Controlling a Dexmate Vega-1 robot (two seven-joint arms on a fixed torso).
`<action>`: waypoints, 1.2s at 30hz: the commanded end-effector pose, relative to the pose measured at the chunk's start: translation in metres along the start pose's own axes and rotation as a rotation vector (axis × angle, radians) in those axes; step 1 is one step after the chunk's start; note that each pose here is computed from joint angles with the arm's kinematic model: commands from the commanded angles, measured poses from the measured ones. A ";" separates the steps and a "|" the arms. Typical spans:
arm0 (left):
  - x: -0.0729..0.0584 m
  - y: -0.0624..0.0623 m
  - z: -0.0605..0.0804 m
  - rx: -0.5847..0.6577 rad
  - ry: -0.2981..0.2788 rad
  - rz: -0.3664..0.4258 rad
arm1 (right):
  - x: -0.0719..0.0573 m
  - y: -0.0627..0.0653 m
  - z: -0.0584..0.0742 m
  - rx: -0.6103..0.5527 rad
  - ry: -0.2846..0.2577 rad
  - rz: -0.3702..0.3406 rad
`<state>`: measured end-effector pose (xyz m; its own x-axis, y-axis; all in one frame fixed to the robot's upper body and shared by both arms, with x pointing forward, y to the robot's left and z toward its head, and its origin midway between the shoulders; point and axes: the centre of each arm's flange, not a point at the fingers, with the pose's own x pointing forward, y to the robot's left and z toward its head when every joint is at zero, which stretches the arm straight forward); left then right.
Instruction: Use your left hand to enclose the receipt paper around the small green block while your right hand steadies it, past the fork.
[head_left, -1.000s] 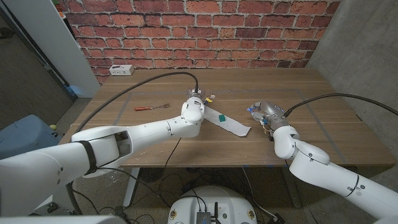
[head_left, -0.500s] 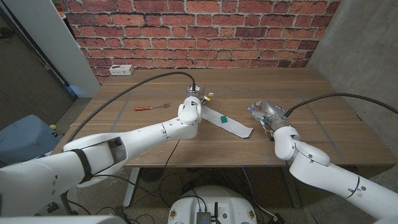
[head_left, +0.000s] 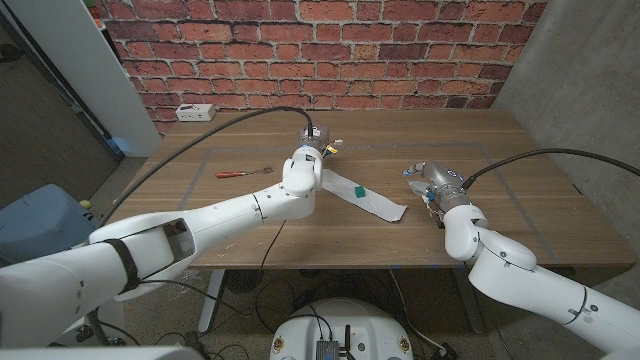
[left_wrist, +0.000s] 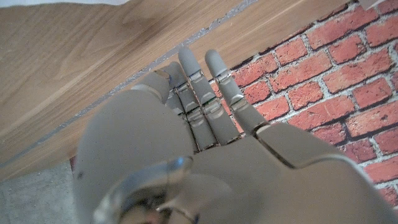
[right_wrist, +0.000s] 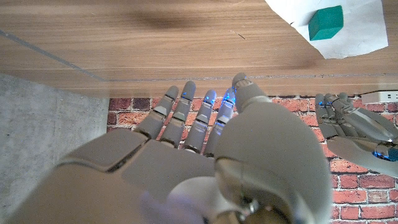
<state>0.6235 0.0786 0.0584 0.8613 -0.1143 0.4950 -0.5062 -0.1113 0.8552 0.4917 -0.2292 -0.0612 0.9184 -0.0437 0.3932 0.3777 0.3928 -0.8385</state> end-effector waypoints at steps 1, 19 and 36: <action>-0.011 0.008 -0.011 0.272 -0.163 0.091 | -0.011 0.002 -0.002 0.008 0.023 0.008; -0.013 0.001 -0.037 0.221 -0.311 -0.157 | -0.027 0.006 0.021 -0.032 0.045 0.104; -0.029 -0.007 -0.047 0.354 -0.378 -0.174 | -0.037 0.021 0.044 -0.062 0.095 0.173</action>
<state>0.6089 0.1201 0.0534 0.8888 -0.3879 0.2440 -0.3999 -0.3964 0.8264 0.4643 -0.1945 -0.0700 0.9645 -0.0527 0.2586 0.2602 0.3554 -0.8978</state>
